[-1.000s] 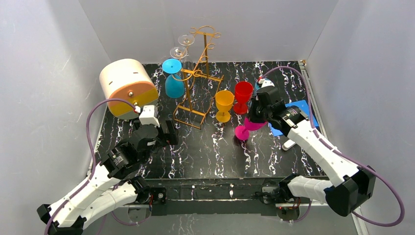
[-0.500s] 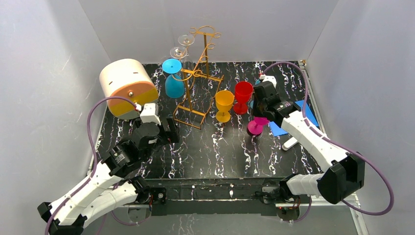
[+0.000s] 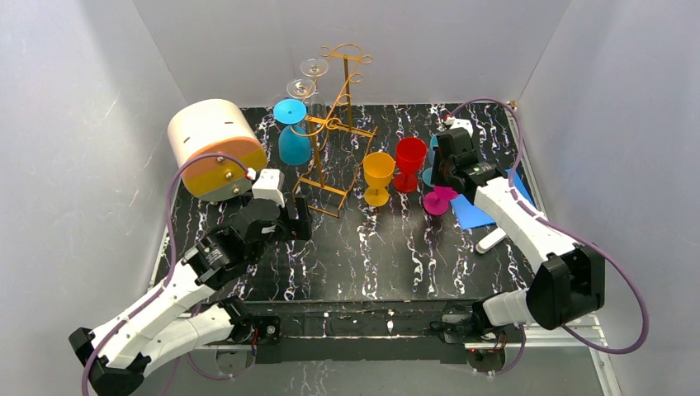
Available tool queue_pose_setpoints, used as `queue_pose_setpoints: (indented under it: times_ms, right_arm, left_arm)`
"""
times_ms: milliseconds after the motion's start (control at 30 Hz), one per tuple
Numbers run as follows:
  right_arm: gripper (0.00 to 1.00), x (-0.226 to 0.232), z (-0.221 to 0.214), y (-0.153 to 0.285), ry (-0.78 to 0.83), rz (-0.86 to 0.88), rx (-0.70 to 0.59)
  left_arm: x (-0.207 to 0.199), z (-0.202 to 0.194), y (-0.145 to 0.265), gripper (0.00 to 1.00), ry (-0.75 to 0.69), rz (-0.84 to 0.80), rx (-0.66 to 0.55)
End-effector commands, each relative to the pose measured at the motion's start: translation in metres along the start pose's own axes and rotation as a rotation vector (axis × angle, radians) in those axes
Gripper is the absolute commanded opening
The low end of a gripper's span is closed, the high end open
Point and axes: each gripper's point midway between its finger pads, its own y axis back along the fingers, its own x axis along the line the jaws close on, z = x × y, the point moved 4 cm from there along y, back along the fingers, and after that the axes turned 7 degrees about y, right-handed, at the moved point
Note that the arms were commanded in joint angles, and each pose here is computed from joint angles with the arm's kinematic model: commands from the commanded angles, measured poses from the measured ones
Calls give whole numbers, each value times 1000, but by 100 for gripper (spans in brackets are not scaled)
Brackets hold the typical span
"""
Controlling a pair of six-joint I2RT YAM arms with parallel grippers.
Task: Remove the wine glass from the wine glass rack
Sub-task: Place the wine glass at the center of the board.
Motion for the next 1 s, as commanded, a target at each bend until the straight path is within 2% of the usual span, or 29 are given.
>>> queue_pose_setpoints:
  times_ms: [0, 367, 733, 833, 967]
  right_arm:
    - [1, 6, 22, -4, 27, 27, -48]
    - [2, 11, 10, -10, 74, 63, 22]
    - [17, 7, 17, -4, 71, 43, -5]
    - [17, 8, 20, -4, 72, 47, -12]
    - [9, 10, 20, -9, 75, 46, -2]
  left_arm:
    - [-3, 8, 4, 98, 16, -16, -28]
    - [2, 7, 8, 98, 28, -5, -32]
    - [5, 5, 10, 98, 10, 3, -24]
    - [7, 6, 12, 98, 11, 5, -30]
    - [8, 5, 12, 99, 13, 6, -30]
